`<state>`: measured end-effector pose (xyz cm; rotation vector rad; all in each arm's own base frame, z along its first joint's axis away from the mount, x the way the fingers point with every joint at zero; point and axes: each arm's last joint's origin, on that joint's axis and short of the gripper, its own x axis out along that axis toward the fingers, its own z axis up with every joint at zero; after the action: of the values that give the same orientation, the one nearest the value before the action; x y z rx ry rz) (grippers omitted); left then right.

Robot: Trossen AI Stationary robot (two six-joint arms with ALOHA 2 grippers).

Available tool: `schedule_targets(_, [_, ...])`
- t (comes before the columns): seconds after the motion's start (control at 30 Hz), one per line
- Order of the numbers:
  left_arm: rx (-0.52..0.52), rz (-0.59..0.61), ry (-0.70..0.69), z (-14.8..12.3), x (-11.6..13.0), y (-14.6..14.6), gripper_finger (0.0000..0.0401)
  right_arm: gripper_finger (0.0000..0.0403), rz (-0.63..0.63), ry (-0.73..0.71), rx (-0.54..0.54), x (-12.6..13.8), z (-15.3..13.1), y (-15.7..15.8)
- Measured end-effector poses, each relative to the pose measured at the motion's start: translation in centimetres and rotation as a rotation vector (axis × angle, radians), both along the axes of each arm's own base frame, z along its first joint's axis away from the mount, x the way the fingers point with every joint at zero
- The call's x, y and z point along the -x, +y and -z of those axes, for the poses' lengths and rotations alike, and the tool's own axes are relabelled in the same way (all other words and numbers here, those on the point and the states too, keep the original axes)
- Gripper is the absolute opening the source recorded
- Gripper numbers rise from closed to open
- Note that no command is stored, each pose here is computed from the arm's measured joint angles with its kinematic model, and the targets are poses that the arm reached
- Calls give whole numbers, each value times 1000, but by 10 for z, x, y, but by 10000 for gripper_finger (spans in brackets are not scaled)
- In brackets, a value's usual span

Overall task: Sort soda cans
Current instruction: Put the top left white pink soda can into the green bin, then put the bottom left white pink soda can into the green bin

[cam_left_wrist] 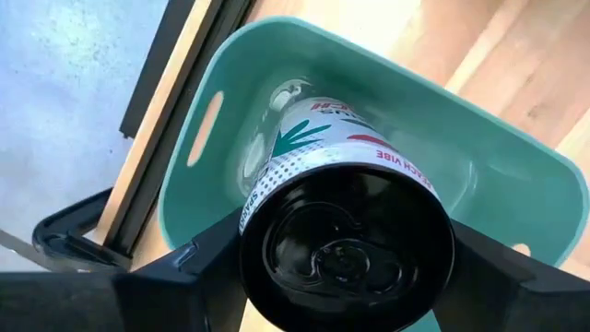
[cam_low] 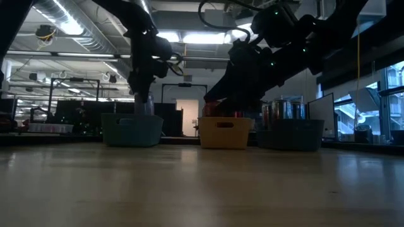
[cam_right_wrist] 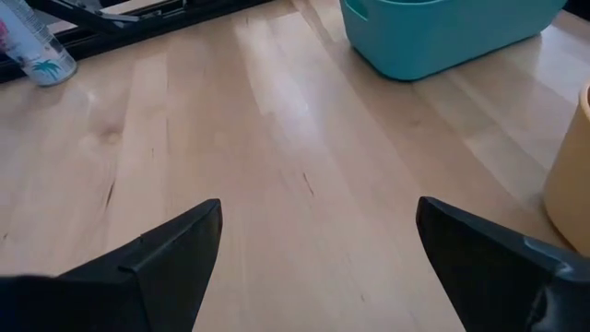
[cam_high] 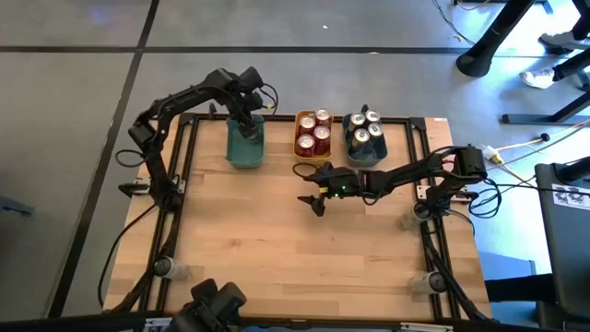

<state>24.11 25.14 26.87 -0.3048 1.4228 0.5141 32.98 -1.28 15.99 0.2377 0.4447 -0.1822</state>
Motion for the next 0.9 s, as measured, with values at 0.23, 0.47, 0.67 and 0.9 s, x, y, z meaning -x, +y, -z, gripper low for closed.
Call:
schedule_targets(0.23, [-46, 10, -45, 0, -5, 5, 287, 360, -16, 0, 0, 0, 0, 5])
schedule_targets(0.47, [-62, 21, -51, 0, -6, 7, 322, 360, -20, 0, -1, 0, 0, 7])
schedule_targets(0.67, [-38, 21, -1, -1, -2, 3, 322, 360, -19, 0, -1, 0, 0, 7])
schedule_targets(0.9, [-129, -11, 38, -28, 7, -9, 322, 360, -19, 2, -2, 0, 0, 6])
